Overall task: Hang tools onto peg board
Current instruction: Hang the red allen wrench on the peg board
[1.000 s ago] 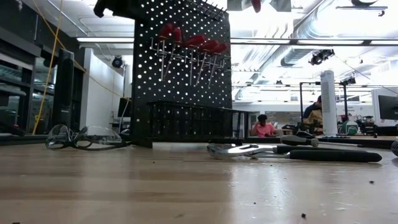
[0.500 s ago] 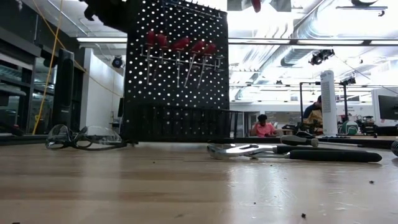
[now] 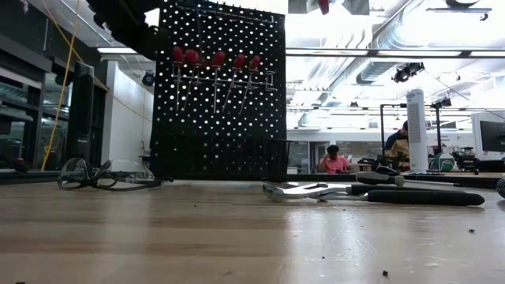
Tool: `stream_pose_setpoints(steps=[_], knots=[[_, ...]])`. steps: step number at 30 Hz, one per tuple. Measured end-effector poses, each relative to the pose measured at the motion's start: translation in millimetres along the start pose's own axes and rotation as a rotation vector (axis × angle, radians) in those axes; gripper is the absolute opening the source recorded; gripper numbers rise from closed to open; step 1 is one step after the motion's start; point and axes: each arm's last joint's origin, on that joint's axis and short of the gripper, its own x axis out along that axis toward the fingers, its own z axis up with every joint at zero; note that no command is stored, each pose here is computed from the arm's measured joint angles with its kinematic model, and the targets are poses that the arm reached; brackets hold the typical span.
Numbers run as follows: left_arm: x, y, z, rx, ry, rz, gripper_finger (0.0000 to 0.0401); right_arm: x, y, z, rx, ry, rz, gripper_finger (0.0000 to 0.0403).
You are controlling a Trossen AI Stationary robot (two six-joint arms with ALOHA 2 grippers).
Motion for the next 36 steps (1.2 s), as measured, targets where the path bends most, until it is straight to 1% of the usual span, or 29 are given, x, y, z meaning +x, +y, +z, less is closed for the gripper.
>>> stream_pose_setpoints(steps=[2,4,7,9,11,13,14,16,18,19,21,24,26,29,31,33,36], knots=[[-3,3,0,-0.006,-0.006,-0.007,0.0000,0,1,1,0.006,-0.006,0.005,0.0000],[-8,9,4,-0.028,-0.024,-0.029,0.0000,0,1,1,0.016,-0.015,-0.001,0.0000],[-21,21,18,-0.062,-0.067,-0.080,0.0000,1,-1,2,0.037,-0.030,-0.019,0.0000],[-30,30,29,-0.121,-0.099,-0.119,0.0000,2,-3,4,0.045,-0.038,-0.030,0.0000],[-39,38,38,-0.204,-0.121,-0.188,0.0000,4,-4,7,0.085,-0.064,-0.040,0.0000],[-47,42,48,-0.299,-0.136,-0.302,0.0002,7,-3,12,0.131,-0.103,-0.026,0.0000],[-51,43,51,-0.320,-0.142,-0.366,0.0005,10,-3,15,0.156,-0.128,-0.013,0.0000],[-58,36,57,-0.322,-0.167,-0.507,0.0015,16,0,22,0.238,-0.195,0.036,0.0000],[-67,24,63,-0.277,-0.216,-0.616,0.0031,22,1,31,0.339,-0.260,0.109,0.0000],[-71,17,66,-0.241,-0.249,-0.645,0.0041,24,2,36,0.393,-0.289,0.157,0.0000],[-80,2,74,-0.163,-0.337,-0.668,0.0064,26,2,46,0.494,-0.347,0.243,0.0000],[-92,-24,86,-0.021,-0.487,-0.620,0.0106,25,3,60,0.614,-0.445,0.337,0.0000],[-96,-41,96,0.053,-0.581,-0.551,0.0135,21,3,68,0.672,-0.506,0.391,0.0000],[-100,-61,110,0.123,-0.705,-0.430,0.0175,17,2,76,0.736,-0.568,0.451,0.0000],[-100,-68,117,0.154,-0.761,-0.343,0.0196,15,2,79,0.755,-0.593,0.473,0.0000],[-98,-72,122,0.154,-0.794,-0.271,0.0212,13,3,81,0.769,-0.607,0.490,0.0000],[-92,-72,127,0.132,-0.809,-0.213,0.0223,12,5,80,0.801,-0.599,0.511,0.0000]])
